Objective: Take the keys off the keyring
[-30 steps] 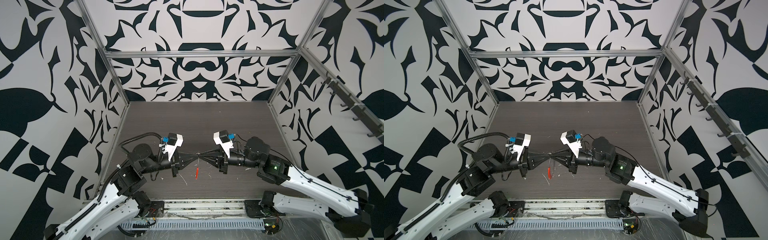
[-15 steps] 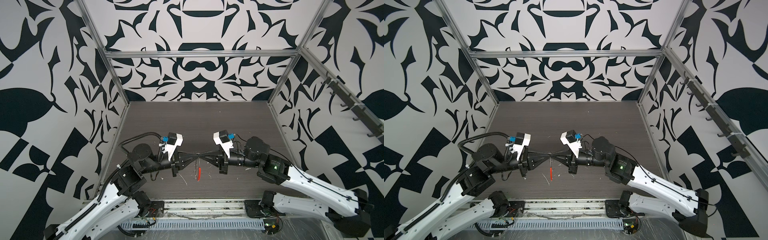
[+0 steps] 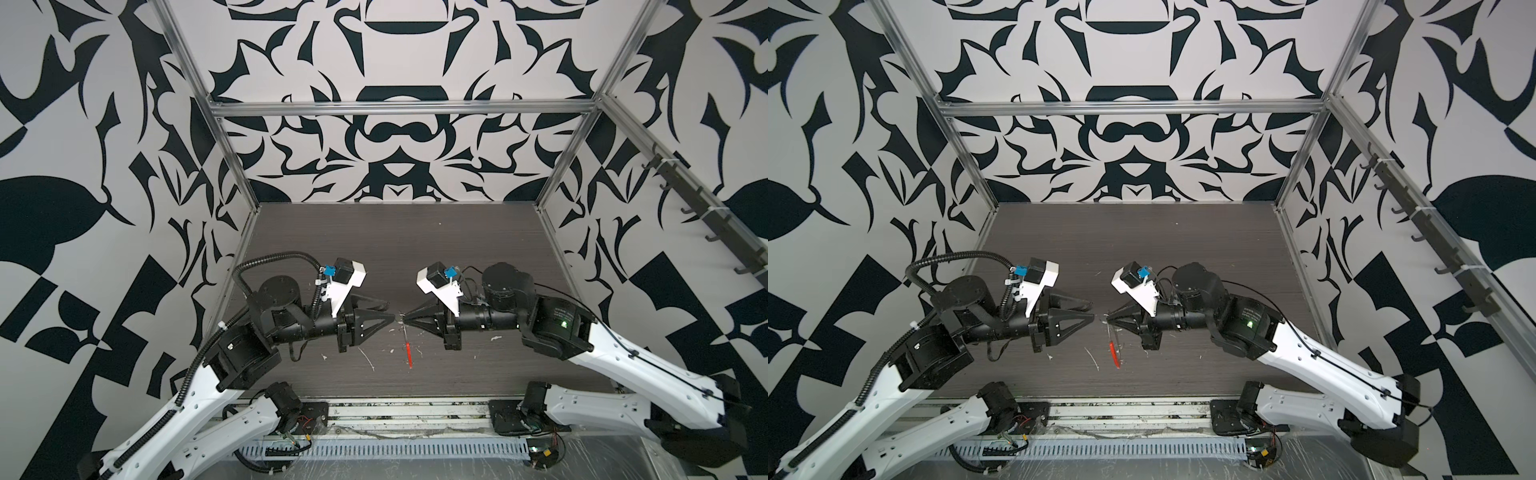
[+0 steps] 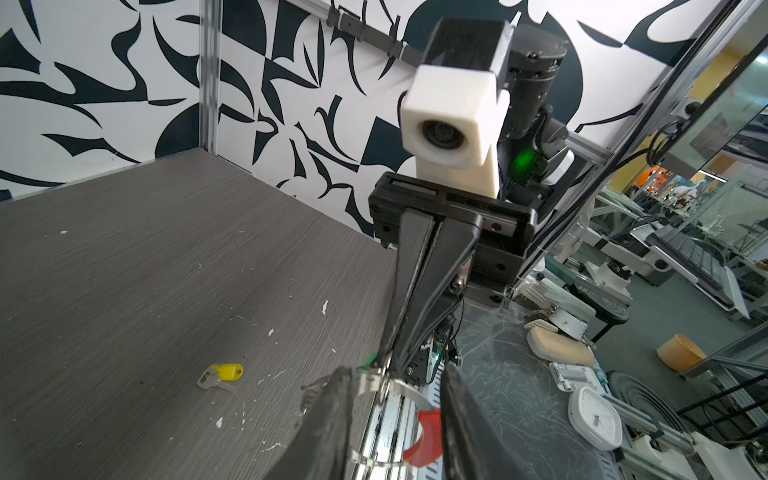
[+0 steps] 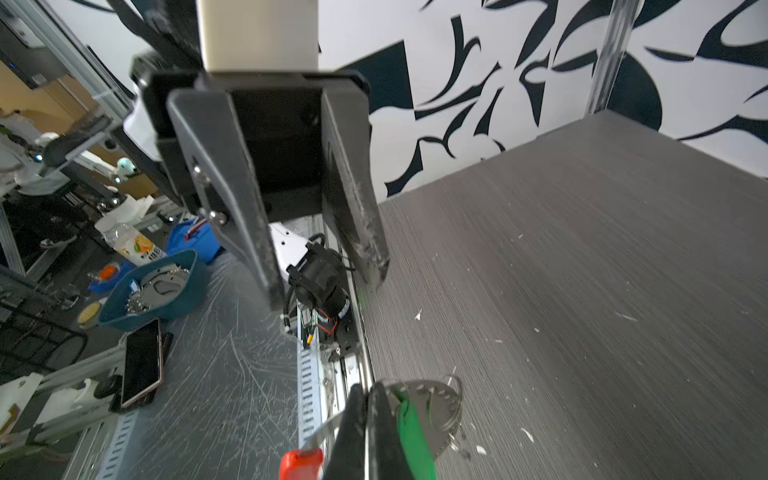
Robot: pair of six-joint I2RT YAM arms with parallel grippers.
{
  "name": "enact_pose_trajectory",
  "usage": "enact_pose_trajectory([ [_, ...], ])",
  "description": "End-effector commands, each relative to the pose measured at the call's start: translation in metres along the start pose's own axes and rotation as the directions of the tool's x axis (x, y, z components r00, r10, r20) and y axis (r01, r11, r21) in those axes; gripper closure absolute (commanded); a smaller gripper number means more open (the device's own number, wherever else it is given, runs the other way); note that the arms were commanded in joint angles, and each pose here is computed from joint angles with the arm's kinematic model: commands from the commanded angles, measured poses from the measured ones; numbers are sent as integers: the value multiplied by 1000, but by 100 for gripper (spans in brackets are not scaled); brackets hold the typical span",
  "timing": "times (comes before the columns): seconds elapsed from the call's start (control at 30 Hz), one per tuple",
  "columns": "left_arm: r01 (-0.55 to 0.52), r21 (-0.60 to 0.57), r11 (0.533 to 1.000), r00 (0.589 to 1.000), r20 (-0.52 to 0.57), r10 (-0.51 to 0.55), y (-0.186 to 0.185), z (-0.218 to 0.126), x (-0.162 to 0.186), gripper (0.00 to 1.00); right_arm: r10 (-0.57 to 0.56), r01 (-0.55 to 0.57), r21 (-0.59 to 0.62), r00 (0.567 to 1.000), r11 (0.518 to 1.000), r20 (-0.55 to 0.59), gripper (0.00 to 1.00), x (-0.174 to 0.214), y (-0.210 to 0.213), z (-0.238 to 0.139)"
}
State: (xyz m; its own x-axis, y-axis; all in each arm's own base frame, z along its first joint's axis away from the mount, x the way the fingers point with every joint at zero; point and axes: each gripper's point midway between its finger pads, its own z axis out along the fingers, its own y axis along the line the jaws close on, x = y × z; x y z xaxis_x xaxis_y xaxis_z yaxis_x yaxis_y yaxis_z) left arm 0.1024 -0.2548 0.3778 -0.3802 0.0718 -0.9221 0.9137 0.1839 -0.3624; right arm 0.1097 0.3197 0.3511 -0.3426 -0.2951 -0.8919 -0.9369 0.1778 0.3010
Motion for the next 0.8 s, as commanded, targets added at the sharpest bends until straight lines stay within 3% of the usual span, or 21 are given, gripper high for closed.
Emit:
enact_pose_trajectory([
  [0.0, 25, -26, 999, 992, -126, -28, 7, 3, 21, 64, -7, 6, -17, 998, 1000, -67, 100, 3, 6, -6],
  [0.13, 38, 5, 999, 986, -162, -37, 4, 8, 23, 74, -6, 4, -20, 997, 1000, -79, 100, 1, 7, -6],
  [0.43, 101, 41, 994, 961, -262, -87, 2, 18, 33, 77, 2, -5, -33, 995, 999, -95, 100, -1, 7, -1],
  [0.77, 112, 30, 993, 956, -275, -100, 4, 19, 35, 82, -10, 9, -15, 997, 1000, -71, 100, -9, 6, -4],
])
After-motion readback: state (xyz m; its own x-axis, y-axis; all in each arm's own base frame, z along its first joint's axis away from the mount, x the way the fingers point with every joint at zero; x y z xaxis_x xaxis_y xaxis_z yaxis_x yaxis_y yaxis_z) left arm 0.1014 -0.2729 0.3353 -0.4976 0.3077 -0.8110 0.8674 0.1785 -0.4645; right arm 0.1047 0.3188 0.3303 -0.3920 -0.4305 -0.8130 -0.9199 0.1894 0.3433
